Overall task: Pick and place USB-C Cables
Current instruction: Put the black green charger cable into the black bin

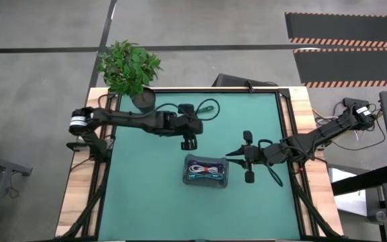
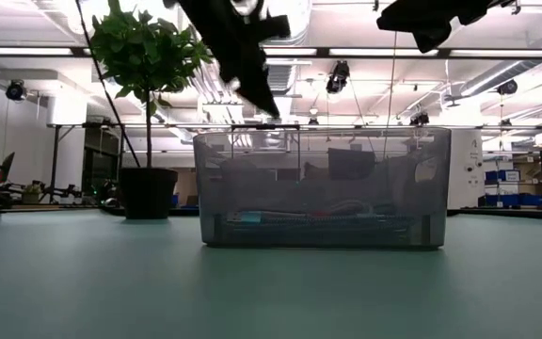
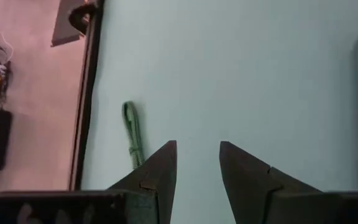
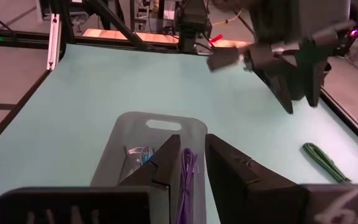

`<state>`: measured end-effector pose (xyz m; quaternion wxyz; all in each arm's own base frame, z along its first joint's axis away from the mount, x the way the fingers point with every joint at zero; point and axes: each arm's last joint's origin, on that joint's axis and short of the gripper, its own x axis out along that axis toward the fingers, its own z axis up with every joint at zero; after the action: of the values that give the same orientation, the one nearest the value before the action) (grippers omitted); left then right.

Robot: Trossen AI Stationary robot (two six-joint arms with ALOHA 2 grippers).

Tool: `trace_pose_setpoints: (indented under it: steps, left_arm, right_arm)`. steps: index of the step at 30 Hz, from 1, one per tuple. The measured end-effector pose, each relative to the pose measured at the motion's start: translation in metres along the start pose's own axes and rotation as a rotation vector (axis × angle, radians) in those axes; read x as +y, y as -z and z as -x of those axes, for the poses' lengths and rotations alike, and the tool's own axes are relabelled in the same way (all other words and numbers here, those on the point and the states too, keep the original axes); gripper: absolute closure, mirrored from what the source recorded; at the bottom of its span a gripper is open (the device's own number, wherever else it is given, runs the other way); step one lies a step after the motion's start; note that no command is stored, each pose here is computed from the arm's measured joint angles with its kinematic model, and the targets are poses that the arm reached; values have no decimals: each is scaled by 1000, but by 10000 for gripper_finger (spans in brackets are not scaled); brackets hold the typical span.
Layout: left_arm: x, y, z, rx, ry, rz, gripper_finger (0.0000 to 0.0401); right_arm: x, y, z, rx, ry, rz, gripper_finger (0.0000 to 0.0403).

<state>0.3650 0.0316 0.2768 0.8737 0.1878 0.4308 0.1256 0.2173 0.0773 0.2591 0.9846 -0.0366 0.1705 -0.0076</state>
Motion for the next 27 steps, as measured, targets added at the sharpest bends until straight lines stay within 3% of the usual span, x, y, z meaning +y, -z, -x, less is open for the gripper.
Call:
trace_pose_setpoints:
  steps: [7, 19, 27]
  left_arm:
    - [19, 14, -35, 75, -6, -79, 294]
    - [78, 39, -83, 66, -97, 71, 294]
    - [86, 58, -114, 95, -31, 105, 294]
  right_arm:
    - [0, 2, 0, 13, 0, 15, 339]
    - [0, 4, 0, 22, 1, 86, 339]
    - [0, 4, -1, 16, 3, 17, 339]
